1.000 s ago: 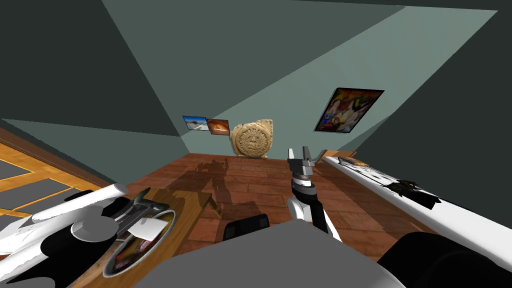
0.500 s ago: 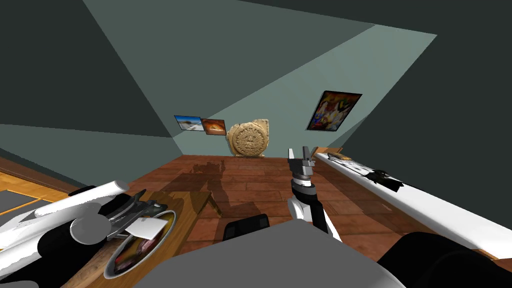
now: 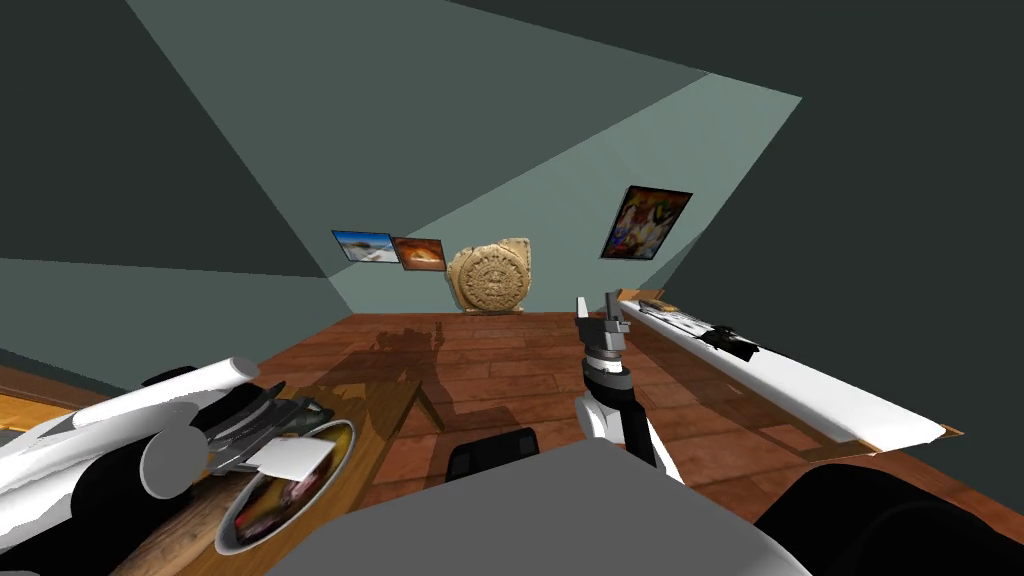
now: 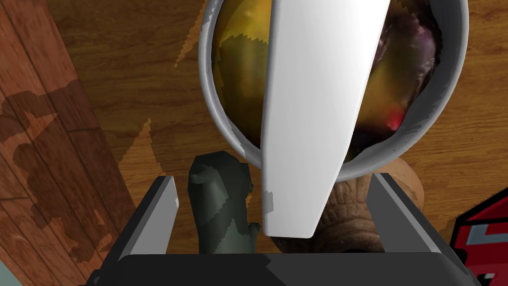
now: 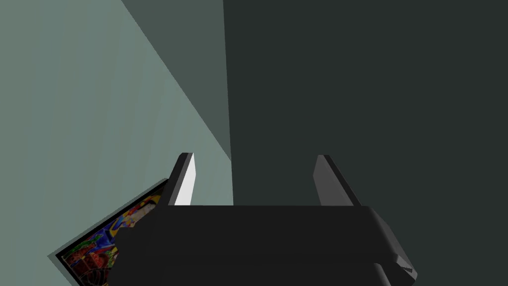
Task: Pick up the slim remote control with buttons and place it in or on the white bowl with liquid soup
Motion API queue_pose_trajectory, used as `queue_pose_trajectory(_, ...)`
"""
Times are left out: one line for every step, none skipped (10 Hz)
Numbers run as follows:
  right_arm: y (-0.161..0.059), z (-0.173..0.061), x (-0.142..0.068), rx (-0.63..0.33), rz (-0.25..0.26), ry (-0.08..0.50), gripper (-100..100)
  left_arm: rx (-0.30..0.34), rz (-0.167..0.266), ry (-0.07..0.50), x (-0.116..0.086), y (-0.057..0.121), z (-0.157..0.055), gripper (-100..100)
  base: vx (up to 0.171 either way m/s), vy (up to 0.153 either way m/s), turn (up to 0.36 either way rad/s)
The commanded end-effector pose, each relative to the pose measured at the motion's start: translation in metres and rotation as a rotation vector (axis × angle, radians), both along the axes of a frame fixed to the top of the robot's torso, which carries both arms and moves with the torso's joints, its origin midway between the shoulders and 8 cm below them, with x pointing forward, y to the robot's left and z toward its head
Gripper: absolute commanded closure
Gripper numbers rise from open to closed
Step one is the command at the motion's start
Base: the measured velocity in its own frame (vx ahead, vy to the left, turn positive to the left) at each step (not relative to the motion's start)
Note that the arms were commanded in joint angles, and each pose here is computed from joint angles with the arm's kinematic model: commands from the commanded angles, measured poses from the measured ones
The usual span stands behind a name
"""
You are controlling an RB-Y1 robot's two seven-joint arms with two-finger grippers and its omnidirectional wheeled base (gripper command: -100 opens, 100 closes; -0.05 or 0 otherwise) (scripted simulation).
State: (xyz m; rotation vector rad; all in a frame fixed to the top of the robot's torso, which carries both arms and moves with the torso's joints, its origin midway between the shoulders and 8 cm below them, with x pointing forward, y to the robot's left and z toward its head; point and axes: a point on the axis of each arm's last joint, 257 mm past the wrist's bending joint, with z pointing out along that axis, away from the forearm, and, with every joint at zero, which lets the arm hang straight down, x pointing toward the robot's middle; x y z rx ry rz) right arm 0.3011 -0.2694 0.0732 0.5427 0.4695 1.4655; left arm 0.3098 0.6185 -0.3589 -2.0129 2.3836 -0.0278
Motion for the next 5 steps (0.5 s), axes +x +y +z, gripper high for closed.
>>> queue_pose_trajectory(0.0,0.0,0.0,0.0,0.0,0.0,0,-0.002,0.057,0.002,-0.0036,0.0065,0.0054,-100,-0.105,0.034,-0.298)
queue_pose_trajectory(0.0001,0.0001,0.0,0.0,0.0,0.0,0,-0.008,0.052,-0.001,-0.0008,0.0031,0.0047,-100,-0.106,0.047,-0.163)
queue_pose_trajectory(0.0,0.0,0.0,0.0,0.0,0.0,0,-0.006,0.04,0.006,-0.0003,0.0014,0.0039,-100,-0.049,0.017,0.03)
queue_pose_trajectory(0.0,0.0,0.0,0.0,0.0,0.0,0,-0.005,0.106,0.007,-0.0063,0.0098,0.0097,-100,-0.109,0.0,-0.281)
queue_pose_trajectory(0.0001,0.0001,0.0,0.0,0.0,0.0,0,-0.011,0.102,0.006,-0.0041,0.0066,0.0088,-100,-0.125,0.02,-0.165)
